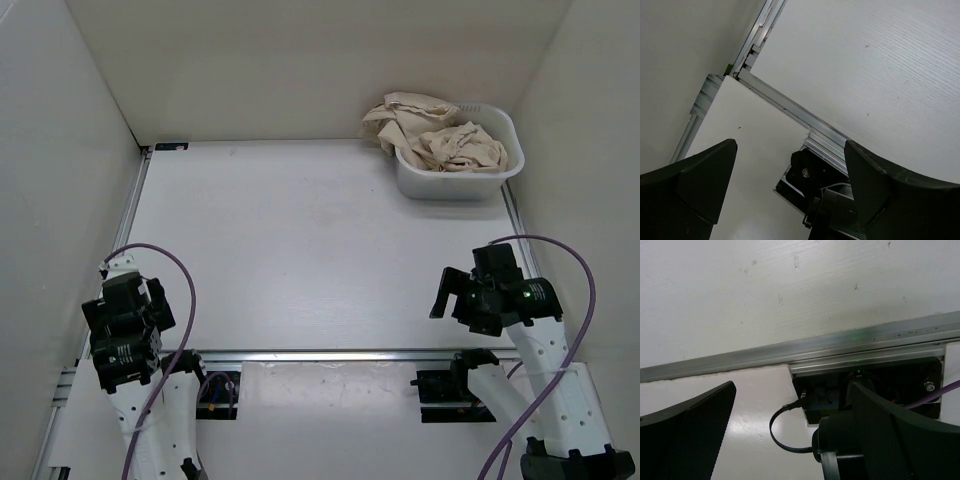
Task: Fold and stack the trousers
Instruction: Grab the trousers from the pile, then move the trousers to the center of the board, then flatten the trousers out
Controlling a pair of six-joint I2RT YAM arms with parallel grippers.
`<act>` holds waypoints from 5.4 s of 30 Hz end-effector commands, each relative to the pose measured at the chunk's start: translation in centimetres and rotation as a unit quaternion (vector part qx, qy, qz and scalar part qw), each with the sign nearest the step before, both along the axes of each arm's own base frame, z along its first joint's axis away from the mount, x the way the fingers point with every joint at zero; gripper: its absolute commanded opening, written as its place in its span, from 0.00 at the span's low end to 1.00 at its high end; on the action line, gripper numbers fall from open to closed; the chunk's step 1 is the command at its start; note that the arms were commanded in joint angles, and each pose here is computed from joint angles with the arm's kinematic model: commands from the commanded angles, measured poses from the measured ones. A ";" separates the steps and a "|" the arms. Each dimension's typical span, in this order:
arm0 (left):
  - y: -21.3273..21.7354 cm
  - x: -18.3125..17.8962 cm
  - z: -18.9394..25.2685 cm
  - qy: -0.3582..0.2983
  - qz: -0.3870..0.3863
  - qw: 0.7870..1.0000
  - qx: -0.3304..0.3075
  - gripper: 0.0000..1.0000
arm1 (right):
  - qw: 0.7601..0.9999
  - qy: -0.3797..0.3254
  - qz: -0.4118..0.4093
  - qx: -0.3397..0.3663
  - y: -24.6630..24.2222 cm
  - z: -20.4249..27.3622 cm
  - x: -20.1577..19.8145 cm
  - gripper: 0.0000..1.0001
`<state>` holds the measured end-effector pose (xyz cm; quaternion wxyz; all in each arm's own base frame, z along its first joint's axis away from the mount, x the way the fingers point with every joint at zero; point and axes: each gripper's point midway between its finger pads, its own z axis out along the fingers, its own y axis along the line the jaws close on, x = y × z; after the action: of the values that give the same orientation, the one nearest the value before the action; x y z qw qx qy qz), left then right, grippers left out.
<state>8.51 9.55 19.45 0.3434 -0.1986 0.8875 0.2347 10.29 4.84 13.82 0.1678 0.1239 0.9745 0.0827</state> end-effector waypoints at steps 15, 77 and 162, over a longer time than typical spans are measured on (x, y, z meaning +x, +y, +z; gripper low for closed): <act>-1.3 14.5 3.7 -0.053 -0.108 0.988 -0.097 1.00 | 0.934 -0.332 -0.039 -0.125 -2.2 18.7 25.4 0.99; -0.7 15.5 7.5 -0.094 -0.105 0.988 -0.059 1.00 | 0.912 -0.363 0.137 0.134 27.6 18.1 24.8 0.00; -10.0 19.4 -8.8 0.117 -0.264 0.953 -0.089 1.00 | 0.974 -0.115 0.180 -0.070 21.7 -1.7 10.8 0.99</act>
<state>24.19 0.36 10.17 0.2068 0.0277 0.9762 0.0591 20.35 22.42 13.06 0.2691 -0.0552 0.9612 0.0230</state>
